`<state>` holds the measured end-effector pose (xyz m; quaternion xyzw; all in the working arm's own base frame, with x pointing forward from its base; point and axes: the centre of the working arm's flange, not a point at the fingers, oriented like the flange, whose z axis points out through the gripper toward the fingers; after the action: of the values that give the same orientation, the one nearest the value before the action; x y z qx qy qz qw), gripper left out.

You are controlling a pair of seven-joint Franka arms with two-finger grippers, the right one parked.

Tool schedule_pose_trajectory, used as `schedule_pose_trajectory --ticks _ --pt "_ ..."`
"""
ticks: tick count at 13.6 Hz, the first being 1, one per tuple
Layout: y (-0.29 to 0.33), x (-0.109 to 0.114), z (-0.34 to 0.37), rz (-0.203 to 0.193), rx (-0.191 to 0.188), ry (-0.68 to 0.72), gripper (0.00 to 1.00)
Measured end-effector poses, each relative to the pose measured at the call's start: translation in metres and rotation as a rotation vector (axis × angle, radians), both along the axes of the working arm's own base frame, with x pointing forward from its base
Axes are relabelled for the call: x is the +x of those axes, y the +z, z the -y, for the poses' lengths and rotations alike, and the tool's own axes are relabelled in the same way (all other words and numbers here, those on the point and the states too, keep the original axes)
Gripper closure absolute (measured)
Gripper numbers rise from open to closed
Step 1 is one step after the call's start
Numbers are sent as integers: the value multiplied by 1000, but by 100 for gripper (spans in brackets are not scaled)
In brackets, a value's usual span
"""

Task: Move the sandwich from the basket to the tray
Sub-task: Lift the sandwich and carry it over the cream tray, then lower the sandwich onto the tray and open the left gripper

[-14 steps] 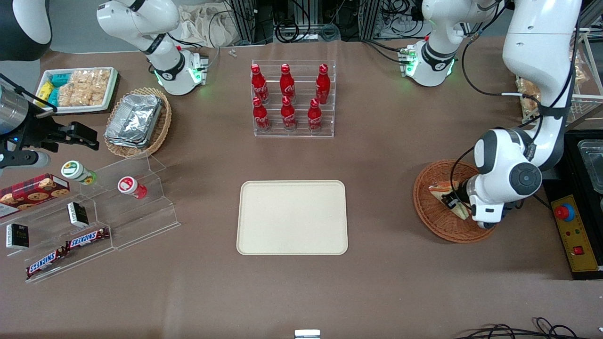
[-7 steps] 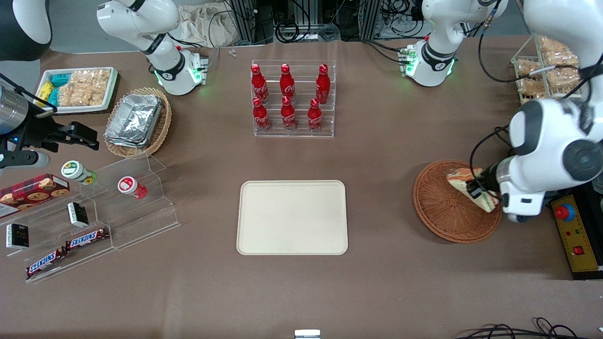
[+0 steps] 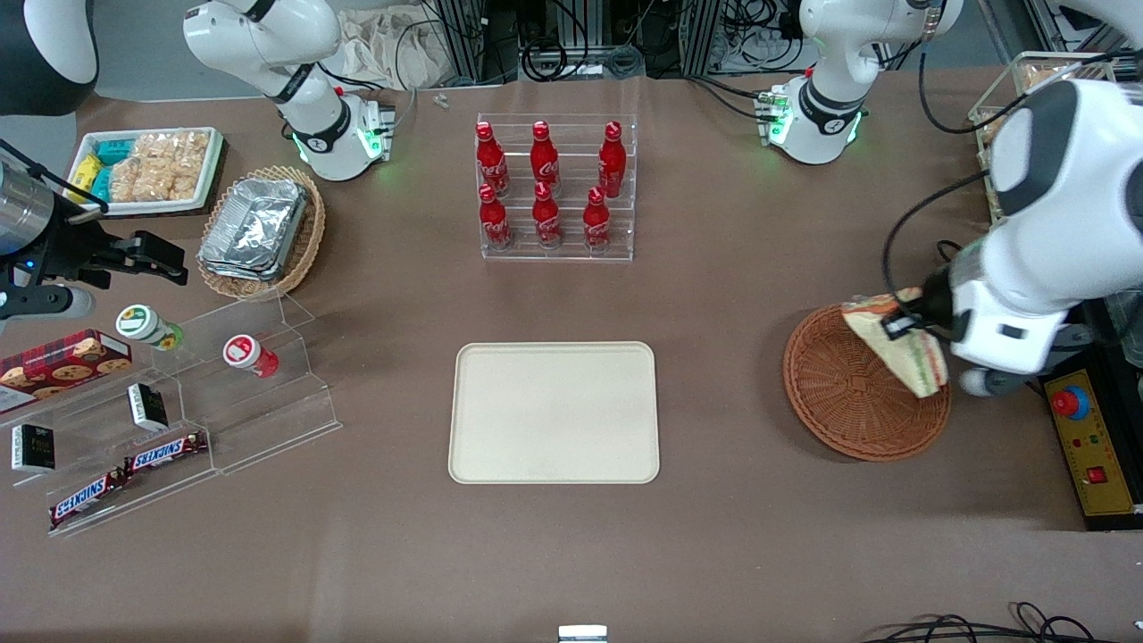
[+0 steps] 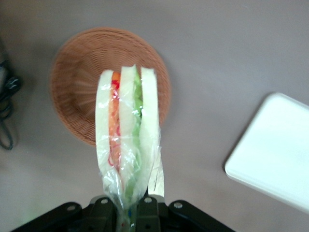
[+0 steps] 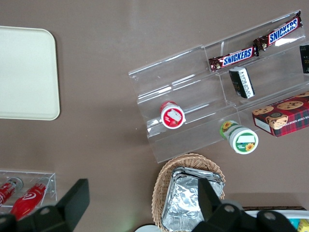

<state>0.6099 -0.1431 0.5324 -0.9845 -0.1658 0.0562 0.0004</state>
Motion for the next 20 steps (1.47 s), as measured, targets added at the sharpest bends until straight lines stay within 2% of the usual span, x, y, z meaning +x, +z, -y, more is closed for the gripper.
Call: schedule_pose_trajectory --ticks 3,6,9,13,17,18,20 --pt "-34 0 92 44 -79 -239 84" --pt "-97 -4 179 81 -96 -386 84" --pt "-174 -9 237 98 -112 -474 84" --pt "-256 -11 263 60 -136 -506 84" --pt "-291 0 264 49 -144 -495 84" --pt "-293 2 264 49 -146 -483 79" --pt "-290 5 264 52 -145 -447 58"
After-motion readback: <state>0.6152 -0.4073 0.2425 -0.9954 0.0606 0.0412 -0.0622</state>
